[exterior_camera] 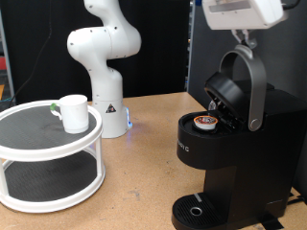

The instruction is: Make a cup of coffee with the keurig machine

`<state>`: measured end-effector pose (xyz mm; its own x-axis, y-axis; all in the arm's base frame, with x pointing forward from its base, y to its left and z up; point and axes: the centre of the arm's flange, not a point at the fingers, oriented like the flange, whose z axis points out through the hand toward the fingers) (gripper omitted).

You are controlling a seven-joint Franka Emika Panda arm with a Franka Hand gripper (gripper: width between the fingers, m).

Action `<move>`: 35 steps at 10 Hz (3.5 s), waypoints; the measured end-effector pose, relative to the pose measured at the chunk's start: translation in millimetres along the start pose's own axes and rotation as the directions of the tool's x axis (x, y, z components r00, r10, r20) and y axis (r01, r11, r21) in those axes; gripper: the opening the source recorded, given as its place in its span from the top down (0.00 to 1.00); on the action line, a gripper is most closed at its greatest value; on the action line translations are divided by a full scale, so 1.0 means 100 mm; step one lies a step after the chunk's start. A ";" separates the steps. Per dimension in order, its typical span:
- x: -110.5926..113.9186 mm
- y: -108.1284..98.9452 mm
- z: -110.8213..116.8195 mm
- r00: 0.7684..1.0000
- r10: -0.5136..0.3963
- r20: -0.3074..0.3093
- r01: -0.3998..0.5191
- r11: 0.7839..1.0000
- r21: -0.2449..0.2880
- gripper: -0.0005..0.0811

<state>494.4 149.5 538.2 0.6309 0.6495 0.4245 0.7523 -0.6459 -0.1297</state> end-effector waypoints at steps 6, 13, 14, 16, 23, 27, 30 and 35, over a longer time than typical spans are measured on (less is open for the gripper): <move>-0.55 0.49 -0.05 0.991 0.000 0.137 0.015 0.994 -0.112 0.98; -1.17 0.87 0.59 0.968 -0.022 0.251 0.076 0.975 -0.209 0.98; -1.25 0.92 0.68 0.968 -0.018 0.250 0.075 0.973 -0.218 0.98; -1.36 0.98 0.75 0.969 -0.015 0.248 0.073 0.971 -0.227 0.98; -1.49 1.04 0.93 0.977 -0.022 0.210 0.068 0.974 -0.215 0.98; -1.51 1.05 0.92 0.979 -0.022 0.204 0.067 0.974 -0.218 0.98; -1.48 1.11 0.75 0.988 0.009 0.152 0.018 0.984 -0.178 0.98; -1.29 1.22 0.08 0.997 0.024 0.077 -0.015 0.994 -0.113 0.98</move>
<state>506.0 -10.3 460.5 0.6614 0.6628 0.3510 0.7165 -0.6967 -0.0345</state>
